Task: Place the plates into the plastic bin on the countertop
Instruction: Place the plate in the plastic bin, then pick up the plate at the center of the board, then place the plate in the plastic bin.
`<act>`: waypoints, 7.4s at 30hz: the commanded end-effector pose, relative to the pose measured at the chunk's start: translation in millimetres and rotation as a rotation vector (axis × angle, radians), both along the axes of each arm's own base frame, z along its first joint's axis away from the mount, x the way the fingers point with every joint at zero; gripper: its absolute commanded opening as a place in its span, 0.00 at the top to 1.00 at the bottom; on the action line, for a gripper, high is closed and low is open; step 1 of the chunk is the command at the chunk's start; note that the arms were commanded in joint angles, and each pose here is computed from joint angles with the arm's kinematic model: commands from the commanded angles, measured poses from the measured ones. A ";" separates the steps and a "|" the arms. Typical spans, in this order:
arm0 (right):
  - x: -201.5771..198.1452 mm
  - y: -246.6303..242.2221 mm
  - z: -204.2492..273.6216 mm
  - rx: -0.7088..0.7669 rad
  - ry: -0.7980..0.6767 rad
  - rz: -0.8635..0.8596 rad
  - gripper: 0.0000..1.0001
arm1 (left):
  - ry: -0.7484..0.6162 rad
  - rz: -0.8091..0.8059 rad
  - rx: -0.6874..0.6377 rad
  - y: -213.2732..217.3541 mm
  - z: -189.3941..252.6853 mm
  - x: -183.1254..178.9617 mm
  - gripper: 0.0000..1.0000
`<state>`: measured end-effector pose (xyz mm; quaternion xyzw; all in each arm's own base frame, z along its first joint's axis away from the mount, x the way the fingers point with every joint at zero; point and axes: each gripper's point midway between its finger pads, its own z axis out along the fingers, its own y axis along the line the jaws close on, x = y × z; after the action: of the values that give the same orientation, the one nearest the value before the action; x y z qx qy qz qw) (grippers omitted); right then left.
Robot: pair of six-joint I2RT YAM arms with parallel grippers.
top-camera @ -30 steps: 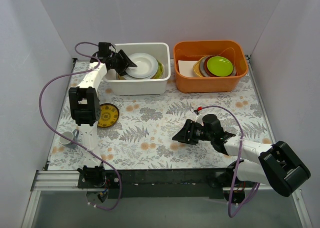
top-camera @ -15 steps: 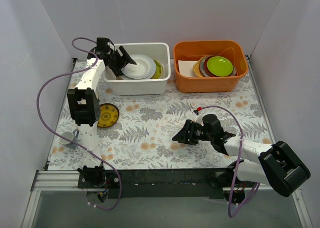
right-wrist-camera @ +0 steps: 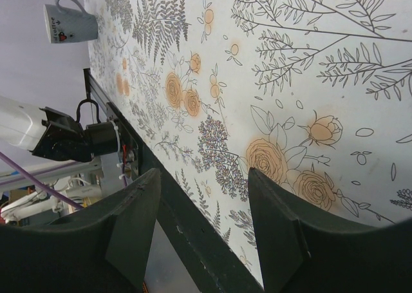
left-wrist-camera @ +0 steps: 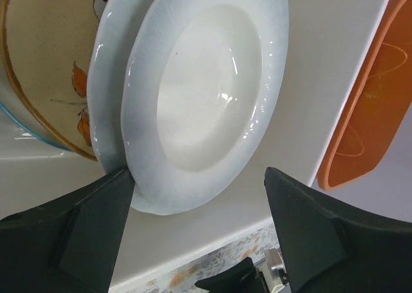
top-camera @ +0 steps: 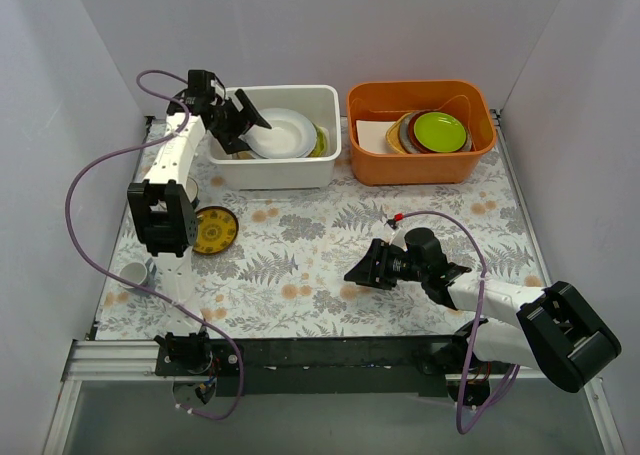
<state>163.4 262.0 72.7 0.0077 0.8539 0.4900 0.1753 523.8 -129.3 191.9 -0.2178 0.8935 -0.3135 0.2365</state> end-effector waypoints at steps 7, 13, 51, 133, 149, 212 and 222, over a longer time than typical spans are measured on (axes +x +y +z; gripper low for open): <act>2.6 2.4 10.3 0.033 -0.047 0.013 0.36 | -0.056 0.199 0.235 57.9 37.8 -28.6 0.18; 2.7 1.5 10.0 0.027 -0.049 0.011 0.36 | -0.224 0.226 0.176 54.9 95.0 -52.8 0.17; -11.1 75.0 20.6 0.013 -0.049 0.164 0.36 | -0.035 0.196 0.058 42.1 5.0 -269.1 0.17; 89.4 292.2 5.5 0.228 0.049 -0.014 0.45 | -0.318 0.155 0.078 44.5 108.4 -265.0 0.05; 121.8 313.4 -11.2 0.168 0.048 -0.122 0.54 | -0.284 0.141 0.067 41.7 92.2 -271.8 0.04; 88.4 119.3 27.5 -0.050 -0.124 -0.355 0.97 | -0.243 0.074 -0.038 23.1 55.7 -303.4 0.05; 84.0 69.2 100.6 0.000 -0.242 -0.431 0.97 | -0.258 0.060 -0.130 12.0 47.7 -319.7 0.10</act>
<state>242.6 354.7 156.8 0.1204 0.8177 0.4494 0.3391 211.8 -109.7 231.8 -0.2242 0.8426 -0.3562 0.3360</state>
